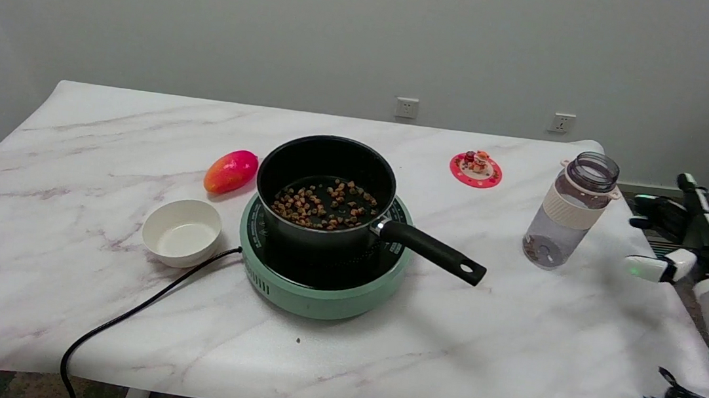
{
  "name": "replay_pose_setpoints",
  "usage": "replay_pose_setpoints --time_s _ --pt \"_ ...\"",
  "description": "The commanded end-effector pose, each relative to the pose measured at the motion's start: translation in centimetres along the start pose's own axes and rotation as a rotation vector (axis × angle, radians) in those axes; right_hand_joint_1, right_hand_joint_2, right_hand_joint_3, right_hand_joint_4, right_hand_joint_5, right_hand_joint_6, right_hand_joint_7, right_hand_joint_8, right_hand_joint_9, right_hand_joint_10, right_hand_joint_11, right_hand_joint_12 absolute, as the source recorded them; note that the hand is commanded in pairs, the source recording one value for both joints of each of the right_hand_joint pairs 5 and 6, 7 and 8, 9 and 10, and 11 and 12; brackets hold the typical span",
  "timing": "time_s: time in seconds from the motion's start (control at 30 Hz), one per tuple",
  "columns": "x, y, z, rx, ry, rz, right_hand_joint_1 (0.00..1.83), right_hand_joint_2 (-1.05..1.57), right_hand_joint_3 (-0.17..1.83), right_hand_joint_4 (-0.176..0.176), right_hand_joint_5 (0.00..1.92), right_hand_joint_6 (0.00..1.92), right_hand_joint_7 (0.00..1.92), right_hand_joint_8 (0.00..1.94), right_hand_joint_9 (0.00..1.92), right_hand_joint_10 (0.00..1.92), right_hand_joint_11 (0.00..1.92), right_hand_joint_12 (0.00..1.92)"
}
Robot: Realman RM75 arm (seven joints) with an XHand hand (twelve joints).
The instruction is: Place the bottle onto the table.
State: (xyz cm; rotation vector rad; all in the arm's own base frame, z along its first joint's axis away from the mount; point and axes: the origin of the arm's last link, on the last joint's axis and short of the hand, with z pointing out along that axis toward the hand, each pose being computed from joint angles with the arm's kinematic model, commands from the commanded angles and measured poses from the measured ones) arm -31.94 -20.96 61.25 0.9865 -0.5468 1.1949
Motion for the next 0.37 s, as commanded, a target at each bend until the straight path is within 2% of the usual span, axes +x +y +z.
replay_pose_setpoints --time_s 0.03,0.17,0.37 --pt "12.6 -3.2 -1.5 0.0 0.23 -0.375 1.39 -0.66 0.89 0.0 0.0 0.0 0.64 0.64 0.58 0.58 0.74 0.74" --pt "14.5 -3.5 -2.0 -0.035 0.328 -0.506 1.39 -0.53 0.93 0.0 0.06 0.06 0.77 0.77 0.57 0.57 0.75 0.75" --pt "15.5 -3.1 -2.5 -0.077 0.373 -0.545 1.38 -0.5 0.99 0.0 0.09 0.09 0.83 0.83 0.57 0.57 0.74 0.74"
